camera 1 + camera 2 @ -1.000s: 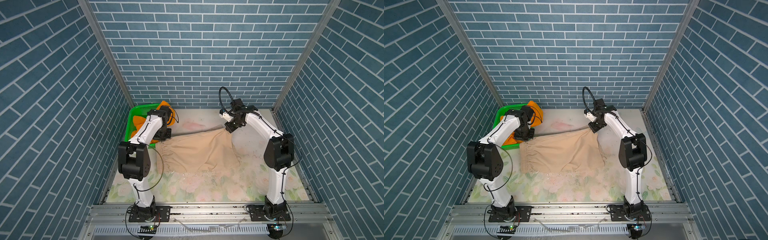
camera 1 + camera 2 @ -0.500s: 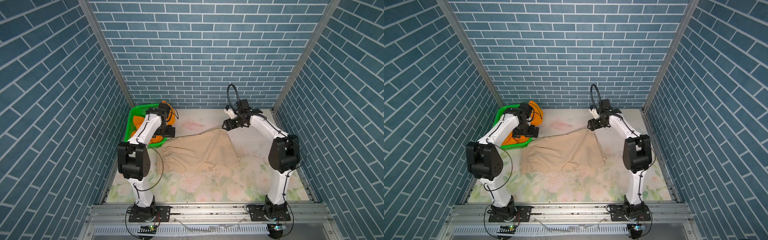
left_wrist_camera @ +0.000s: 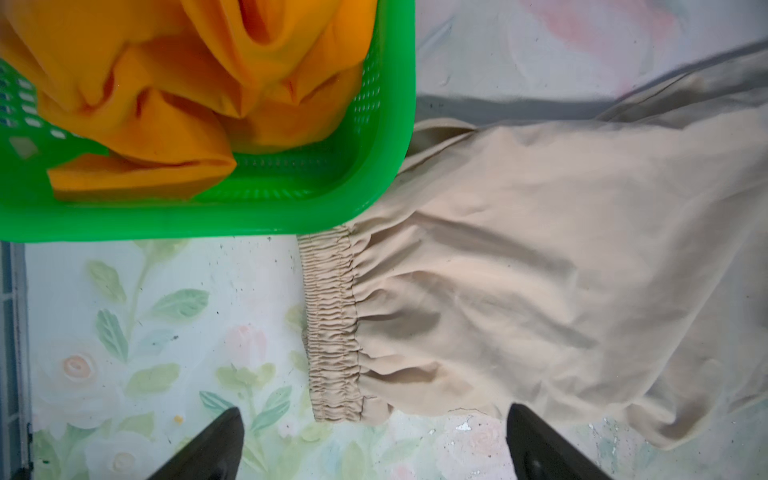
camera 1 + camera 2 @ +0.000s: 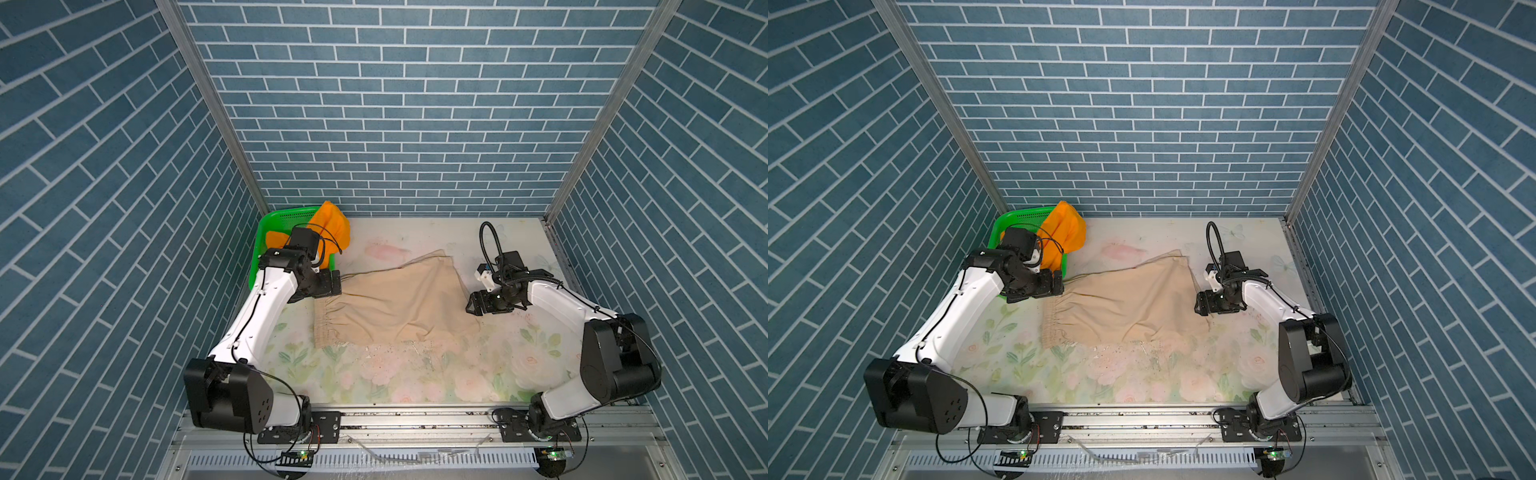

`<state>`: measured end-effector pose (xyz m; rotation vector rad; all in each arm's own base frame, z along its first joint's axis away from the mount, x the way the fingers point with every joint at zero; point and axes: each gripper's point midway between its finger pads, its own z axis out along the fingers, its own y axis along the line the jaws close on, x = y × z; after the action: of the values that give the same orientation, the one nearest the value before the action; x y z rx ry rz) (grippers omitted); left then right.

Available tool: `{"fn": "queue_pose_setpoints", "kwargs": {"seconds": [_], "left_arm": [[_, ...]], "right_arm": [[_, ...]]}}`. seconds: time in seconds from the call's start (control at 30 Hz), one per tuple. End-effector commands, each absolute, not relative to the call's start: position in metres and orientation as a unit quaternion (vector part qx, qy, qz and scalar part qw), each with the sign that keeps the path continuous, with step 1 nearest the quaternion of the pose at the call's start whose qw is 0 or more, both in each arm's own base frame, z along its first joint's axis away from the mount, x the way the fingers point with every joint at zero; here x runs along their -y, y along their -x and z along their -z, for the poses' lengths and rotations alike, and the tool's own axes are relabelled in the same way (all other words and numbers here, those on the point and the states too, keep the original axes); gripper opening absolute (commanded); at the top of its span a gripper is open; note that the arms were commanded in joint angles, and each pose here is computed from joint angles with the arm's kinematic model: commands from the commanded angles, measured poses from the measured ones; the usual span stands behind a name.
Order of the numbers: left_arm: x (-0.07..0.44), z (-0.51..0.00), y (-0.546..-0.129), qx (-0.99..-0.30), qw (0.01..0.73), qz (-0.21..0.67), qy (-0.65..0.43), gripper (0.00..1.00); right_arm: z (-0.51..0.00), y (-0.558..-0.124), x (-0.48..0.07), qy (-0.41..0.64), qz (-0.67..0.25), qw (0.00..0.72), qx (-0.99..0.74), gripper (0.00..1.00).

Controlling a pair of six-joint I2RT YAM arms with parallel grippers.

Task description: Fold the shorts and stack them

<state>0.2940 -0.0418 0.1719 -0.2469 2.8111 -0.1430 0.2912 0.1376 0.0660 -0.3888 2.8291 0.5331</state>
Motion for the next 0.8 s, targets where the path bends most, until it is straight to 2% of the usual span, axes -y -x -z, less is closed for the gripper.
{"fn": "queue_pose_setpoints", "kwargs": {"seconds": [0.0,0.2,0.33,0.53,0.57,0.6,0.67,0.73,0.77], "left_arm": [[0.043,-0.169,-0.29,-0.977,0.168,0.068,0.111,1.0],[0.042,-0.175,-0.281,-0.973,0.184,0.076,0.116,1.0],[0.041,-0.177,-0.278,-0.973,0.184,0.075,0.115,1.0],[0.041,-0.178,-0.274,-0.974,0.184,0.073,0.114,1.0],[0.041,-0.177,-0.273,-0.973,0.185,0.074,0.114,1.0],[0.041,-0.177,-0.273,-0.973,0.186,0.075,0.115,1.0],[0.042,-0.176,-0.273,-0.972,0.187,0.079,0.115,1.0],[0.044,-0.174,-0.273,-0.971,0.189,0.085,0.116,1.0],[0.045,-0.173,-0.274,-0.971,0.19,0.088,0.117,1.0]], "right_arm": [[-0.065,-0.298,-0.136,0.12,-0.179,0.139,-0.967,0.8],[-0.046,-0.296,-0.145,0.118,-0.189,0.124,-0.967,0.77],[-0.041,-0.294,-0.158,0.12,-0.193,0.104,-0.968,0.68],[-0.026,-0.282,-0.148,0.077,-0.147,0.057,-0.984,0.61],[-0.024,-0.278,-0.147,0.07,-0.146,0.05,-0.986,0.58],[-0.021,-0.275,-0.145,0.061,-0.143,0.043,-0.987,0.48],[-0.017,-0.267,-0.143,0.044,-0.142,0.033,-0.988,0.2],[-0.014,-0.258,-0.14,0.029,-0.141,0.022,-0.989,0.01],[-0.013,-0.254,-0.138,0.02,-0.138,0.018,-0.99,0.0]]}}
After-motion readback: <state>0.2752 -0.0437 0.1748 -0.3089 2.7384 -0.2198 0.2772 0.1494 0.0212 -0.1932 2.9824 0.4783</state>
